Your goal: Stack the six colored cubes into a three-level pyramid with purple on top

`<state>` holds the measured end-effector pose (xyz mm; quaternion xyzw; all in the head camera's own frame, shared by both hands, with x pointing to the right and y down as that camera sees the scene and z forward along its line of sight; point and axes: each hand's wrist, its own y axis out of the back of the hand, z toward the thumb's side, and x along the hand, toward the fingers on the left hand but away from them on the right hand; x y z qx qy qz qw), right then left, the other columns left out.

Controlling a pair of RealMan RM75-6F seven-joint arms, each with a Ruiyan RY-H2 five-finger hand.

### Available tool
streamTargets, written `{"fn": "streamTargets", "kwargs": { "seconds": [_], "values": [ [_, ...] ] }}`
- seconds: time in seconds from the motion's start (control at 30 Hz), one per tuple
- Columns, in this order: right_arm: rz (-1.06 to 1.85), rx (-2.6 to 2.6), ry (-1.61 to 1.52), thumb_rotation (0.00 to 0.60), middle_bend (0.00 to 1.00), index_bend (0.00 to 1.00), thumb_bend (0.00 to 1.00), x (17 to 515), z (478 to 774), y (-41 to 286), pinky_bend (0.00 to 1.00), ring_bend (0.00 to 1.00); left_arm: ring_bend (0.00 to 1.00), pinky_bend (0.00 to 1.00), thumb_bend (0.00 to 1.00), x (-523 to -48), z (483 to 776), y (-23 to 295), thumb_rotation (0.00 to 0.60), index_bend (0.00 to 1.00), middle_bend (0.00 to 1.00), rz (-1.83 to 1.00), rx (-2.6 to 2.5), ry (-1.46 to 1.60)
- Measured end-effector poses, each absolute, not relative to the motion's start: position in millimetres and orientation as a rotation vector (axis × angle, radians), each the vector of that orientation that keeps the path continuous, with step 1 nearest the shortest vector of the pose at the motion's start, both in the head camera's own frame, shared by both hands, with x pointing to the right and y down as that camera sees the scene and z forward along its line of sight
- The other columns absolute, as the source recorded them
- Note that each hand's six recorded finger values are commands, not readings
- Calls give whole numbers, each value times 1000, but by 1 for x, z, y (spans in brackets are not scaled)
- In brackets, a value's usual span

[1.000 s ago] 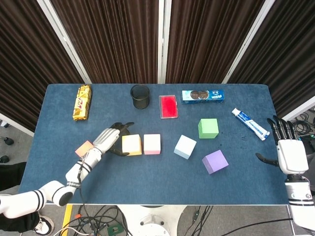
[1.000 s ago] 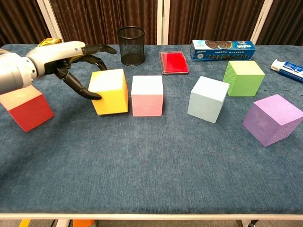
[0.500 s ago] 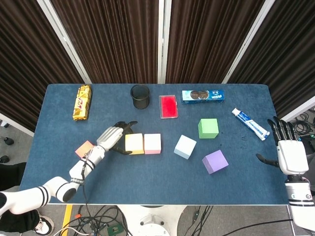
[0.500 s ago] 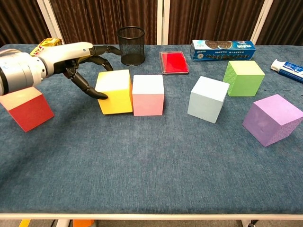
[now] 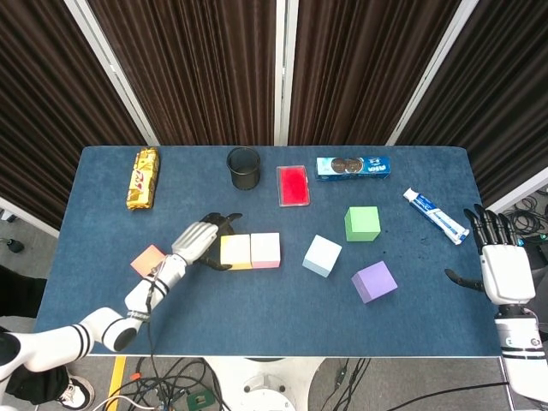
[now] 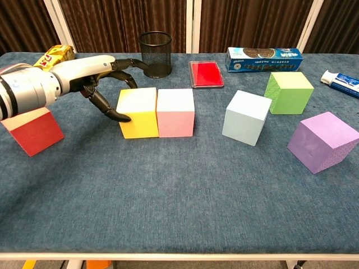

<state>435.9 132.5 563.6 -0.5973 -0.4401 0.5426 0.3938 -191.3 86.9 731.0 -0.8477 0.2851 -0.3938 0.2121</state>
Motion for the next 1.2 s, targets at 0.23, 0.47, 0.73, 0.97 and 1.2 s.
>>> {"fn": "streamTargets", "kwargs": {
  "seconds": [0.23, 0.47, 0.73, 0.97, 1.2],
  "values": [
    [1389, -1513, -1119, 600, 0, 0, 0, 440, 565, 134, 0, 0, 147, 89, 238, -190, 735, 87, 600, 75, 616, -1123, -2391, 786],
    [1391, -1517, -1118, 600, 0, 0, 0, 440, 567, 135, 0, 0, 147, 85, 238, -192, 735, 85, 600, 74, 609, -1133, -2388, 788],
    [1386, -1515, -1117, 600, 0, 0, 0, 439, 566, 134, 0, 0, 147, 81, 239, -190, 734, 85, 600, 74, 608, -1123, -2387, 792],
    [1389, -1515, -1116, 600, 0, 0, 0, 439, 566, 135, 0, 0, 147, 81, 239, -192, 737, 84, 600, 74, 608, -1135, -2382, 803],
    [1391, -1517, -1114, 600, 0, 0, 0, 439, 566, 135, 0, 0, 147, 78, 238, -190, 735, 84, 600, 75, 605, -1127, -2382, 795]
  ]
}}
